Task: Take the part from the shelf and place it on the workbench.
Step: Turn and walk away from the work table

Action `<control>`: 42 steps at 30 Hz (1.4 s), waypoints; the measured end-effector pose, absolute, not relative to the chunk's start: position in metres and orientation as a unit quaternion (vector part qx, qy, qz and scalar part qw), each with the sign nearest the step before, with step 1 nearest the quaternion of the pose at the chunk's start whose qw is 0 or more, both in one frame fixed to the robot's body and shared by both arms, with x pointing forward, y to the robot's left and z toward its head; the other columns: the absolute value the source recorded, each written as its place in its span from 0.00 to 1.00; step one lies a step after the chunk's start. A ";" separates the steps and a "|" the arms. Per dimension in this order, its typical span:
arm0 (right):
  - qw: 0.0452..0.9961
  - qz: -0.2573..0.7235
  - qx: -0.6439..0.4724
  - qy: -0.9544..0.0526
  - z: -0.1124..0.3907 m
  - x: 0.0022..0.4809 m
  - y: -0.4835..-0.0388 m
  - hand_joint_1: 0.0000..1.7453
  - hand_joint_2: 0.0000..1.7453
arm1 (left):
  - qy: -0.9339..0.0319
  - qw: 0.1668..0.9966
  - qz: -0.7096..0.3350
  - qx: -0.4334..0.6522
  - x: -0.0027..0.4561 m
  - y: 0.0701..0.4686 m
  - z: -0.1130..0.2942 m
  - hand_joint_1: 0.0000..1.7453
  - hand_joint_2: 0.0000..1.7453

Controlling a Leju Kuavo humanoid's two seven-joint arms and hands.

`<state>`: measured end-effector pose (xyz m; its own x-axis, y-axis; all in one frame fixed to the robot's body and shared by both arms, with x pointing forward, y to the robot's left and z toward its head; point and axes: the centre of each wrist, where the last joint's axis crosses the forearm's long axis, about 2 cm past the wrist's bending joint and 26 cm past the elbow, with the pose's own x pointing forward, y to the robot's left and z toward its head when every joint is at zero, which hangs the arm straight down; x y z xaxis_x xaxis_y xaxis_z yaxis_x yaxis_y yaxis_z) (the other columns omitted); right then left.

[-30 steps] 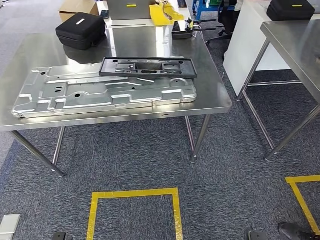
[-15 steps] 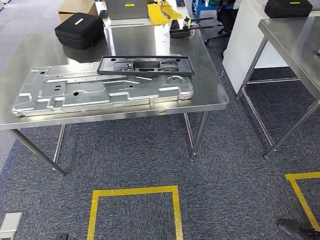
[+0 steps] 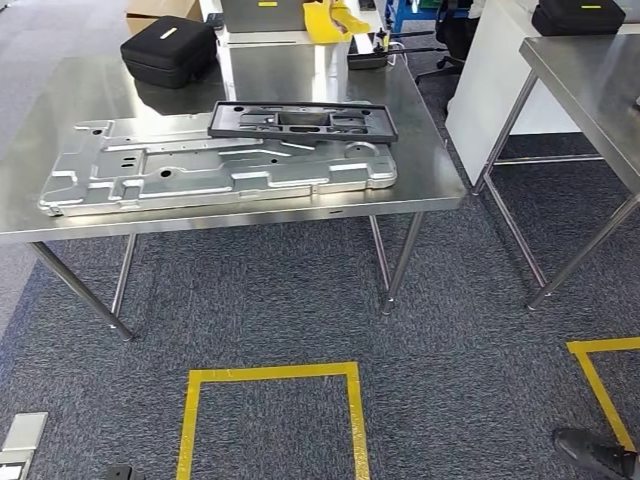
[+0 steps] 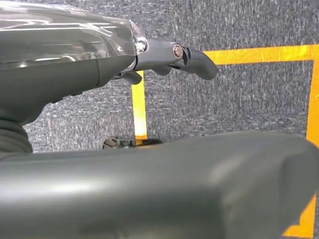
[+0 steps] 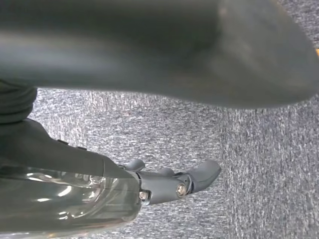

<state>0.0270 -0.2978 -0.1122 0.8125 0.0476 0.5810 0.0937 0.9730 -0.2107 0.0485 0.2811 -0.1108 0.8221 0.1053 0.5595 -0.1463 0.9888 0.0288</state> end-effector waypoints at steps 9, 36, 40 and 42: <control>0.948 -0.005 -0.117 -0.297 -0.112 0.026 -0.297 0.00 0.00 | -0.290 0.954 0.069 0.036 0.048 0.281 -0.111 0.00 0.00; 0.963 0.003 -0.110 -0.244 -0.113 0.028 -0.296 0.00 0.00 | -0.289 0.954 0.064 0.038 0.047 0.279 -0.111 0.00 0.00; 0.964 0.004 -0.109 -0.244 -0.113 0.027 -0.296 0.00 0.00 | -0.288 0.955 0.066 0.039 0.046 0.279 -0.111 0.00 0.00; 0.964 0.004 -0.110 -0.244 -0.113 0.027 -0.296 0.00 0.00 | -0.288 0.954 0.067 0.039 0.046 0.279 -0.111 0.00 0.00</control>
